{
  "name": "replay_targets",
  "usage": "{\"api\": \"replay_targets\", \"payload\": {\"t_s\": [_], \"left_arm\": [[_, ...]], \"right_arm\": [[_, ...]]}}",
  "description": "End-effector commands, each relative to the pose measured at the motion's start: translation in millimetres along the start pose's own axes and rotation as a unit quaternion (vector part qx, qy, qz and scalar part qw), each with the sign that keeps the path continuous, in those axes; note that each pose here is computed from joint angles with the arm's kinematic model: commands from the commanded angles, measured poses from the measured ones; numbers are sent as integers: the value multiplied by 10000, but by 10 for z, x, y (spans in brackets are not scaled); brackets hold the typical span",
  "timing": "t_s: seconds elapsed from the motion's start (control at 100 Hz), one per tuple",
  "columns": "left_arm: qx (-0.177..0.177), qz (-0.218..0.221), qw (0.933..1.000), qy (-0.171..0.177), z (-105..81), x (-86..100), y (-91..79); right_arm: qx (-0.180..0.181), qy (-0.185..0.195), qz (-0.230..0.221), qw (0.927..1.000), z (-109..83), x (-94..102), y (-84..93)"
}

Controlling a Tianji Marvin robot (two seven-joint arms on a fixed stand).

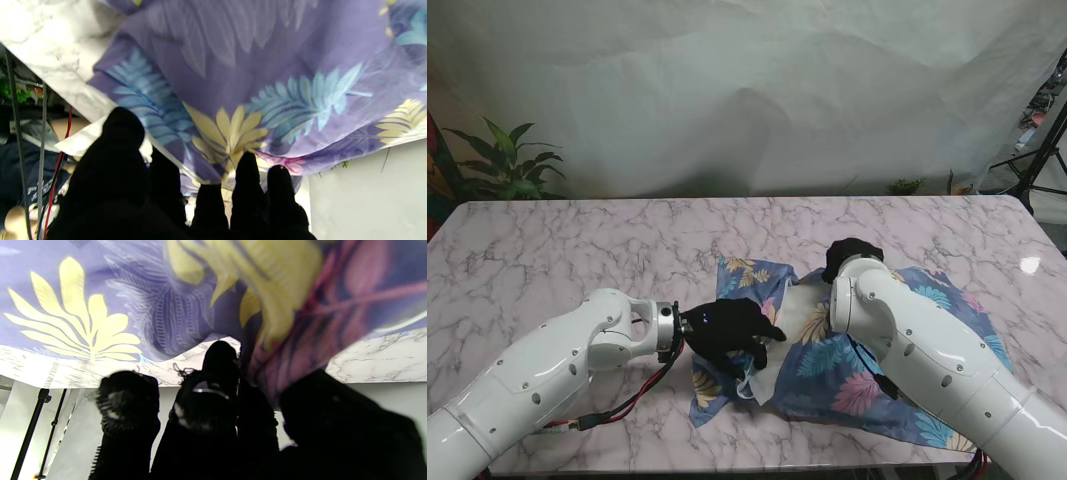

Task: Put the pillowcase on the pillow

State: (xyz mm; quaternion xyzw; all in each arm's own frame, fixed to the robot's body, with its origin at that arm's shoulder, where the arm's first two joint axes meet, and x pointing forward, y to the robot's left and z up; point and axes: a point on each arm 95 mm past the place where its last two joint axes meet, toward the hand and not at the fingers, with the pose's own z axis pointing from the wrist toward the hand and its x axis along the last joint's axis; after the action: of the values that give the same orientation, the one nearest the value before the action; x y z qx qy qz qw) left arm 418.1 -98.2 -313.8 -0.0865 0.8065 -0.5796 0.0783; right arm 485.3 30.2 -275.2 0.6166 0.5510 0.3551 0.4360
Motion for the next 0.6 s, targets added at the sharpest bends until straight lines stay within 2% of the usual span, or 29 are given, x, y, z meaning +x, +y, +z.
{"api": "replay_targets", "payload": {"t_s": [0.0, 0.07, 0.24, 0.37, 0.45, 0.59], "left_arm": [[-182, 9, 9998, -59, 19, -61, -49], [-229, -162, 9996, -33, 46, -78, -16], [-144, -102, 9998, -53, 86, -44, -36], [-375, -165, 9992, 11, 91, -10, -69], [-464, -435, 9979, 122, 97, -17, -53], [-440, -478, 9976, 235, 72, -37, -44]], "right_arm": [[-19, -80, 14, 10000, 13, -41, 5], [-31, -93, 25, 9999, 16, -47, 14], [-42, -105, 30, 9999, 21, -46, 15], [-21, -103, 62, 9999, 30, -38, 11], [-19, -110, 58, 9999, 31, -40, 14], [2, -157, 57, 9999, 39, -63, 22]]}}
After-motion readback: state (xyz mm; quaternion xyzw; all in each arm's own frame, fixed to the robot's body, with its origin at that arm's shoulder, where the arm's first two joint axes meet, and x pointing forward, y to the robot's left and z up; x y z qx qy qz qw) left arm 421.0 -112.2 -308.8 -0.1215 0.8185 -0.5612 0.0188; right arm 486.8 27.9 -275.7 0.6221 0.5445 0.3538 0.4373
